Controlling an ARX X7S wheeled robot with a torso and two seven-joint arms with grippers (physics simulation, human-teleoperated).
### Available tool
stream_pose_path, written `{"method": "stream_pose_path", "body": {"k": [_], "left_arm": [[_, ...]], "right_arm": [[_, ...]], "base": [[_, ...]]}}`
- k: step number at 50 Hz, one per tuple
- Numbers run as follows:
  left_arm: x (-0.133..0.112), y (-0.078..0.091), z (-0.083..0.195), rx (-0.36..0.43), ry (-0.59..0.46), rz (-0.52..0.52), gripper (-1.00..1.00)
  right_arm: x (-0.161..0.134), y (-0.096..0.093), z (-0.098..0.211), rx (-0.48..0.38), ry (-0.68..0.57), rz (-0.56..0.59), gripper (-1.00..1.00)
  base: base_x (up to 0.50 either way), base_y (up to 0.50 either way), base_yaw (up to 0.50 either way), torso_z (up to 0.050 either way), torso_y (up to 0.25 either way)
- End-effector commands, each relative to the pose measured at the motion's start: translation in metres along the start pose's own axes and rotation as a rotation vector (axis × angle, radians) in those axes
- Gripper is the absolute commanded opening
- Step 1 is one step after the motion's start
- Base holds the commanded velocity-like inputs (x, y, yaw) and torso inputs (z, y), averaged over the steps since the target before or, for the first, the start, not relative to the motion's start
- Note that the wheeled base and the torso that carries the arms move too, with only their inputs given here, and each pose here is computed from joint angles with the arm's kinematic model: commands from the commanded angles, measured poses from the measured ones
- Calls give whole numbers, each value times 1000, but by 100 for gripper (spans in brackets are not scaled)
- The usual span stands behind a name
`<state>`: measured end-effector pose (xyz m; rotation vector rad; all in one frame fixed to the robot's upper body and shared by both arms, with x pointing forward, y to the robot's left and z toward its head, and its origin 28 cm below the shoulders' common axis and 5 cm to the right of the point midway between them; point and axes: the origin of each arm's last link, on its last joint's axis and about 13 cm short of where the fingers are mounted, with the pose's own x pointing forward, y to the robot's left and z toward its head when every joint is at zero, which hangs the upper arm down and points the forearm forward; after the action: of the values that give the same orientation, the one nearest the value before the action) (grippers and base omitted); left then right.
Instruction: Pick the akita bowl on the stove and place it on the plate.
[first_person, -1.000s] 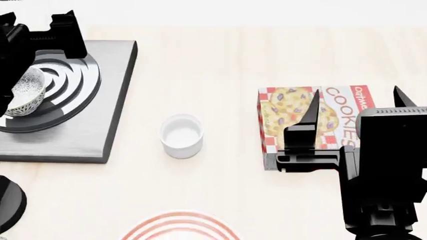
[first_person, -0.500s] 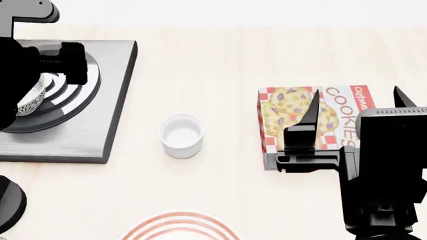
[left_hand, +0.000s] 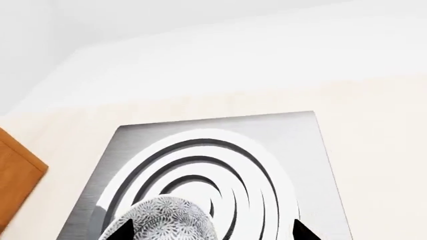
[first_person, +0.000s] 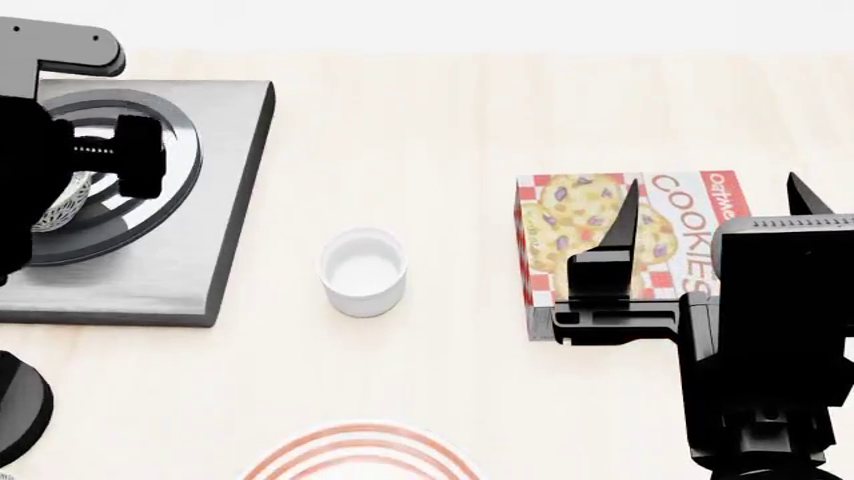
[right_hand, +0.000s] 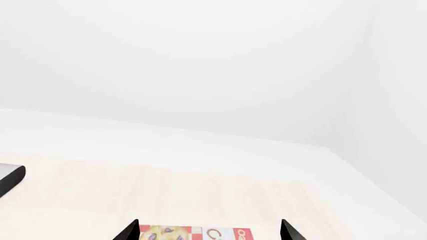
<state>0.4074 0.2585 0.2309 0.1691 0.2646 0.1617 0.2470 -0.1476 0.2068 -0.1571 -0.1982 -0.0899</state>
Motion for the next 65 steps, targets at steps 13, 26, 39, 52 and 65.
{"method": "stream_pose_path", "body": {"k": [13, 26, 39, 52, 65], "left_arm": [[4, 6, -15, 46, 72, 56, 100], [4, 6, -20, 61, 95, 67, 100], [5, 6, -28, 121, 126, 69, 100], [4, 7, -31, 154, 136, 70, 100], [4, 7, -37, 167, 153, 71, 100]], "right_arm": [[0, 0, 0, 0, 0, 0, 100], [0, 0, 0, 0, 0, 0, 100], [0, 0, 0, 0, 0, 0, 100], [0, 0, 0, 0, 0, 0, 100], [0, 0, 0, 0, 0, 0, 100]], "base": [[0, 0, 0, 0, 0], [0, 0, 0, 0, 0], [0, 0, 0, 0, 0], [0, 0, 0, 0, 0], [0, 0, 0, 0, 0]]}}
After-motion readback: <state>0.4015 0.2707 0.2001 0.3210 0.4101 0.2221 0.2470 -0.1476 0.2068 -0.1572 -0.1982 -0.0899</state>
